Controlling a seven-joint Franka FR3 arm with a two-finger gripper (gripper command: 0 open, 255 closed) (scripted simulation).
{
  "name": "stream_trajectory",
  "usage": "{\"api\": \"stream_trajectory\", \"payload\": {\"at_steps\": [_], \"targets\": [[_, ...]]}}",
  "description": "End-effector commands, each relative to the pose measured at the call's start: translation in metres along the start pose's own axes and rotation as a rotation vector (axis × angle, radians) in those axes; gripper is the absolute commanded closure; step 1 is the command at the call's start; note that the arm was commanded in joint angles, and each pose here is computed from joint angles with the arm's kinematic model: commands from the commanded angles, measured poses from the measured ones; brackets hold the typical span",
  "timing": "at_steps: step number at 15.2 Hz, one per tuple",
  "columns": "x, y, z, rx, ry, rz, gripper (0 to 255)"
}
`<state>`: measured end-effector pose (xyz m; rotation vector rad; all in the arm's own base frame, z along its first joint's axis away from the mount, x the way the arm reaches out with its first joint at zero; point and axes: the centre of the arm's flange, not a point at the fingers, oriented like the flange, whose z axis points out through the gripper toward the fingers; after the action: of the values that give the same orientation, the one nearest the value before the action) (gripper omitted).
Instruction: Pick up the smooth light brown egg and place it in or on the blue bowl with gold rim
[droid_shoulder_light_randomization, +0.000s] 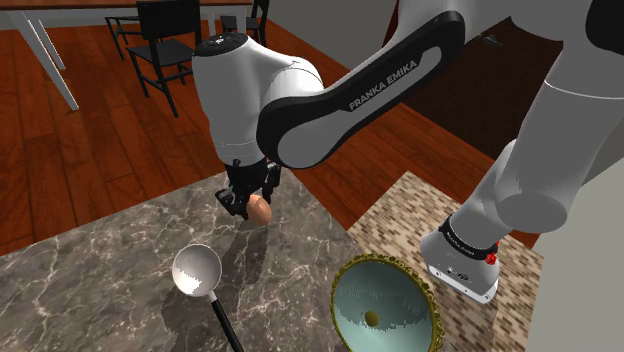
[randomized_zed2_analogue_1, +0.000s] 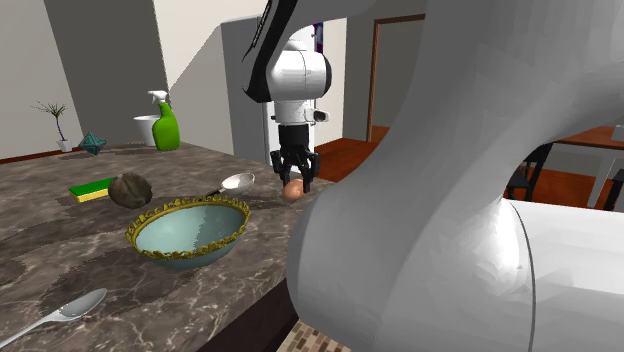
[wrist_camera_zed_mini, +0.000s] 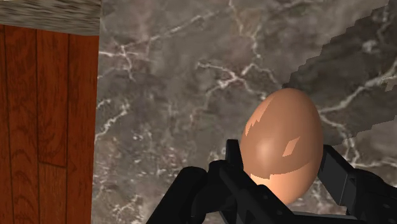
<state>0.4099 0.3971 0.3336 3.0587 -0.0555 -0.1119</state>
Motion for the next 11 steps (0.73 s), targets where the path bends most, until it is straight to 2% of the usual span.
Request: {"api": "stream_trajectory", "payload": {"at_steps": [1, 8, 11], "targets": [[0.0, 0.0, 0.0, 0.0, -0.001, 0.0, 255], [0.0, 0.0, 0.0, 0.0, 0.0, 0.0, 255], [-0.001, 0.001, -0.015, 0.0, 0.0, 0.0, 255]]}}
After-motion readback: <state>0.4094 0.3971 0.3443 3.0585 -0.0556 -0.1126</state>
